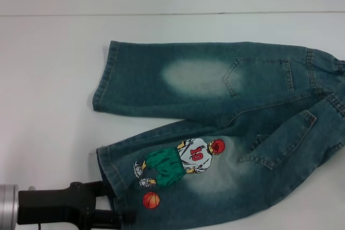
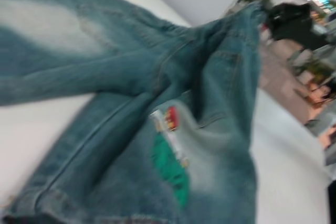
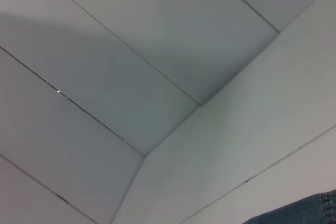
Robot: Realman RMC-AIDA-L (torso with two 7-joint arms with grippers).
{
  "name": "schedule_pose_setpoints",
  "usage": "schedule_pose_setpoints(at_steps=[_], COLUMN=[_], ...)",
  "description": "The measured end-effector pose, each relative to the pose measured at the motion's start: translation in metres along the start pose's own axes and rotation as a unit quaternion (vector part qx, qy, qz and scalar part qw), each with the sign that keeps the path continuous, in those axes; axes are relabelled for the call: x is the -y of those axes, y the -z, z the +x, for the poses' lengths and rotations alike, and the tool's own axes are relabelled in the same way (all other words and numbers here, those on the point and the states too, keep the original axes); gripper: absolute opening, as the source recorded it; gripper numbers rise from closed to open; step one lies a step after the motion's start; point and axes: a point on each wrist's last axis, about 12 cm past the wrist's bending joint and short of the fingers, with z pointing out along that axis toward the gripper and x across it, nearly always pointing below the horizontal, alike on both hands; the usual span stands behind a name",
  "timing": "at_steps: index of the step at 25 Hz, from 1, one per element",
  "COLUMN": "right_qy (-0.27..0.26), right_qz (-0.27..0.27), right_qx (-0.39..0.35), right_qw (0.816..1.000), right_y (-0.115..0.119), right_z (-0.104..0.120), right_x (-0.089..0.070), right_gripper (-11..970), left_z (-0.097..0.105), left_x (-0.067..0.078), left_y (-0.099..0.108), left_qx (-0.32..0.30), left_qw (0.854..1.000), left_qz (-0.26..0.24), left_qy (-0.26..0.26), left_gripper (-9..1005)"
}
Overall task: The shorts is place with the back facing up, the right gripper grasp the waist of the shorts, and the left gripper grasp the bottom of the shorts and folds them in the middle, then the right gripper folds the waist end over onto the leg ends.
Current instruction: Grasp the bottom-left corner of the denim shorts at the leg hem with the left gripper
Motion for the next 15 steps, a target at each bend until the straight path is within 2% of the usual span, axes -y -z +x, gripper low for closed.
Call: schedule_pose_setpoints(at_steps=[3, 9, 15], right_qy=[0.001, 0.0, -0.001], right_qz=[0.0, -0.004, -0.007], right_qx=[0.0, -0.003, -0.004], right_qw=[1.0, 1.0, 1.0], right_y=[0.0002, 0.001, 0.0025], right_z=[0.0008, 0.002, 0.0034], right_x=[0.0, -0.0009, -0.0017], right_gripper=[72, 74, 76], left_z=[0.0017, 0.0059, 0.0044], left_x=[-0.0011, 0.0068, -0.0017], left_y=[-0.0006, 0.0002, 0.0016], left_qx=[0.0, 0.008, 0.025], left_qw=[1.0, 1.0, 1.0], left_qz=[-0.007, 0.021, -0.011], left_qy=[0.001, -0.018, 0.005], left_gripper=[898, 887, 850])
